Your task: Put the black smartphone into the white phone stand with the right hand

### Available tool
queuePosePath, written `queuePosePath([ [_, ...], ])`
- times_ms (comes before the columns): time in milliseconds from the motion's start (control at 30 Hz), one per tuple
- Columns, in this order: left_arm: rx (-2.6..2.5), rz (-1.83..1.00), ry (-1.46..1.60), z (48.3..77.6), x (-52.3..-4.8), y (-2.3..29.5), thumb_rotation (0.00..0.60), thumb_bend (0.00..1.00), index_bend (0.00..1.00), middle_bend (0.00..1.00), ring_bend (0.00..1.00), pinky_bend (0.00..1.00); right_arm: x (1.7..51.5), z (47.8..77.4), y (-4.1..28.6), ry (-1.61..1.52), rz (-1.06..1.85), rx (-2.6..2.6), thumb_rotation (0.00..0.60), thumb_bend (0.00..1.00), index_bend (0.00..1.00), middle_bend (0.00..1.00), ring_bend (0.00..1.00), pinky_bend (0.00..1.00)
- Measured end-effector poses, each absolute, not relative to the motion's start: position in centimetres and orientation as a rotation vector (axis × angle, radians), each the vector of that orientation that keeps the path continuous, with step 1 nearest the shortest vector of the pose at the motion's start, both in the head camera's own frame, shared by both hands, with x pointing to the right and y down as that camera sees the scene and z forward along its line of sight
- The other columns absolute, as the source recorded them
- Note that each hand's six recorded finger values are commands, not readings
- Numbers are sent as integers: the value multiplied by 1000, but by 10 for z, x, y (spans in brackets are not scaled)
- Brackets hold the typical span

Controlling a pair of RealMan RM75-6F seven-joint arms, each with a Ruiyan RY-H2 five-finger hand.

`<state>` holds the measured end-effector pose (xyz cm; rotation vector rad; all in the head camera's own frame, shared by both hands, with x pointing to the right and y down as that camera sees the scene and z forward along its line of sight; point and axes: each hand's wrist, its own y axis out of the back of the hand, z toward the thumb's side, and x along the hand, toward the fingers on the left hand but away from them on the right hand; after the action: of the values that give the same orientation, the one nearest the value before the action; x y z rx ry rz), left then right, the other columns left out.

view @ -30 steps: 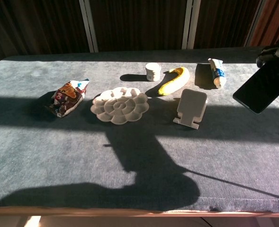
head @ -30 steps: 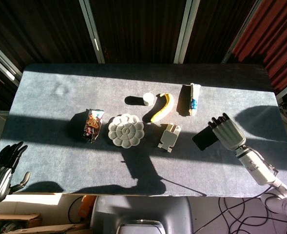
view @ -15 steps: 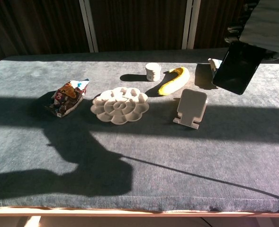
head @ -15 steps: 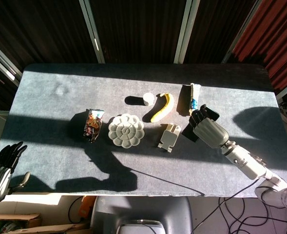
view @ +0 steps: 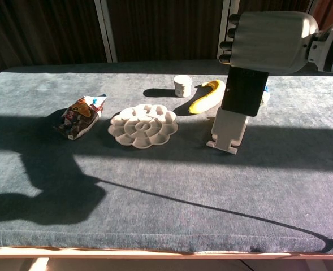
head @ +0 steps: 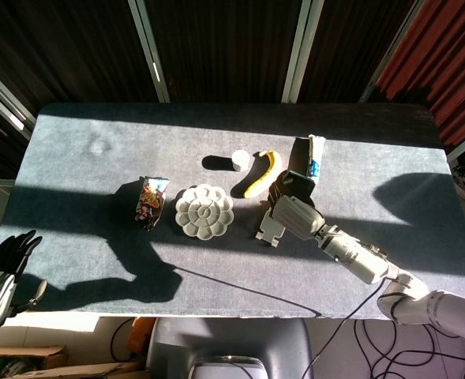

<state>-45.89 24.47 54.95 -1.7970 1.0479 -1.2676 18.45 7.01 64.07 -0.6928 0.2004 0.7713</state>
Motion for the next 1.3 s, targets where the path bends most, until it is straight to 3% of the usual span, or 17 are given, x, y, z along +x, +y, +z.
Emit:
queuePosePath([
  [533, -1728, -1301, 1060, 550, -462, 244, 600, 411, 0, 0, 0, 0, 166, 676, 95, 248, 750, -748, 600, 405, 978, 683, 499, 441],
  [1300, -1643, -1337, 1069, 553, -460, 244, 600, 412, 0, 0, 0, 0, 163, 687, 104, 297, 735, -729, 600, 400, 972, 683, 499, 441],
])
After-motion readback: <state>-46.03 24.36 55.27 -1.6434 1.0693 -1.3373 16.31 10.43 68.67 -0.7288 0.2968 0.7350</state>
